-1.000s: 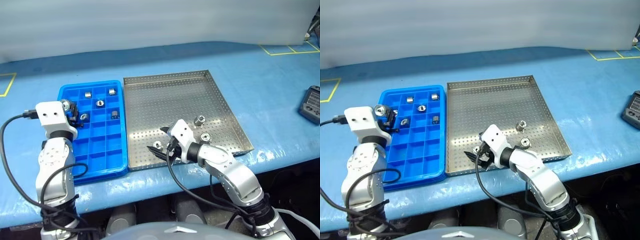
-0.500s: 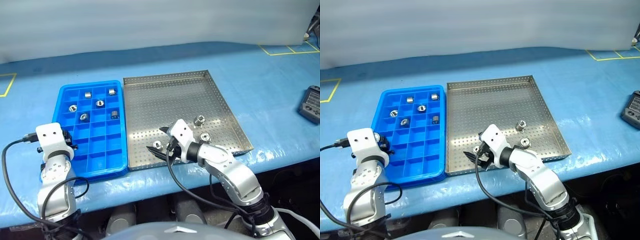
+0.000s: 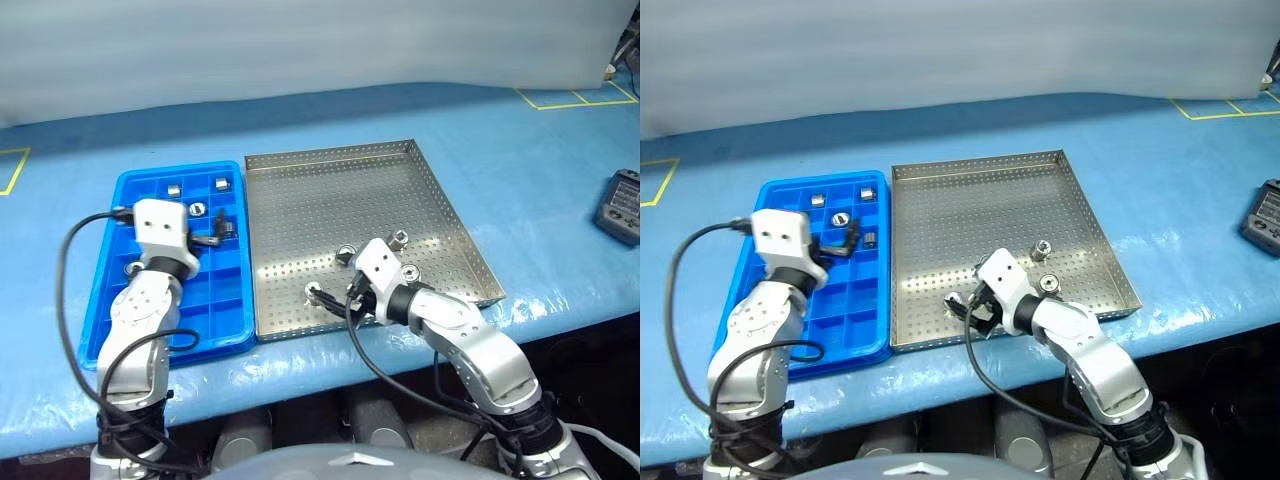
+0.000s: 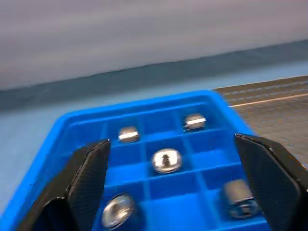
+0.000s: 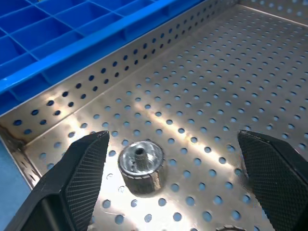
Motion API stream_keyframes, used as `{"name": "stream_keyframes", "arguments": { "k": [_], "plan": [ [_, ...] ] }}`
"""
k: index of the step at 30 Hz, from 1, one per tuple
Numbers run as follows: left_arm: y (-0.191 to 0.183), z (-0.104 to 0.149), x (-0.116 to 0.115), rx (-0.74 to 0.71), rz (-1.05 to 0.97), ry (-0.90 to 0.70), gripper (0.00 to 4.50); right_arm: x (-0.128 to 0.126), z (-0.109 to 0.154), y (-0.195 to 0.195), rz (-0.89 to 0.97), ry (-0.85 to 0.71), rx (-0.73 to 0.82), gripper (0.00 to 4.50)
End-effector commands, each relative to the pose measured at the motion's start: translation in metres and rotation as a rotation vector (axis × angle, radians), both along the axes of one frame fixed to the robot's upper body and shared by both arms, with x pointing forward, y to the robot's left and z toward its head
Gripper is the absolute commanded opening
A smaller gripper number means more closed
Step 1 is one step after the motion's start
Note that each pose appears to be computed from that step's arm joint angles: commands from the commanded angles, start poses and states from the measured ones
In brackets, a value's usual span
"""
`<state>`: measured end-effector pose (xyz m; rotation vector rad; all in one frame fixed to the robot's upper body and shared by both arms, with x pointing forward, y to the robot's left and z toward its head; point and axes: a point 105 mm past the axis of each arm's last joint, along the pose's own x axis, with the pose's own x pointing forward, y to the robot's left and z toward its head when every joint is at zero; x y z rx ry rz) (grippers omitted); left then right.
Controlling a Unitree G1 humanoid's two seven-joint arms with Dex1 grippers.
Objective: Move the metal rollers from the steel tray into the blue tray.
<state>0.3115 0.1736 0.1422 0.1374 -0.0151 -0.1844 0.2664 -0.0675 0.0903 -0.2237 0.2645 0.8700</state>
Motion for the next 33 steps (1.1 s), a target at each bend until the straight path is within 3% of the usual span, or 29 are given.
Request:
{"name": "stream_keyframes", "arguments": {
  "k": [1, 10, 15, 25, 33],
  "plan": [
    [-0.035, 0.004, -0.004, 0.001, -0.251, 0.019, 4.47, -0.001, 0.015, -0.009, -0.025, -0.063, 0.009, 4.5],
    [-0.077, -0.02, -0.035, 0.177, -0.76, 0.209, 4.47, -0.005, 0.01, -0.03, -0.1, -0.054, -0.024, 4.5],
    [-0.083, -0.033, -0.044, 0.309, -0.922, 0.296, 4.47, -0.005, 0.009, -0.027, -0.099, -0.053, -0.016, 4.5],
    [-0.088, -0.061, -0.03, 0.522, -1.003, 0.405, 4.47, -0.006, 0.009, -0.018, -0.072, -0.054, 0.0, 4.5],
    [-0.1, -0.072, -0.029, 0.579, -1.081, 0.44, 4.47, -0.005, 0.01, -0.016, -0.075, -0.06, 0.005, 4.5]
  ]
}}
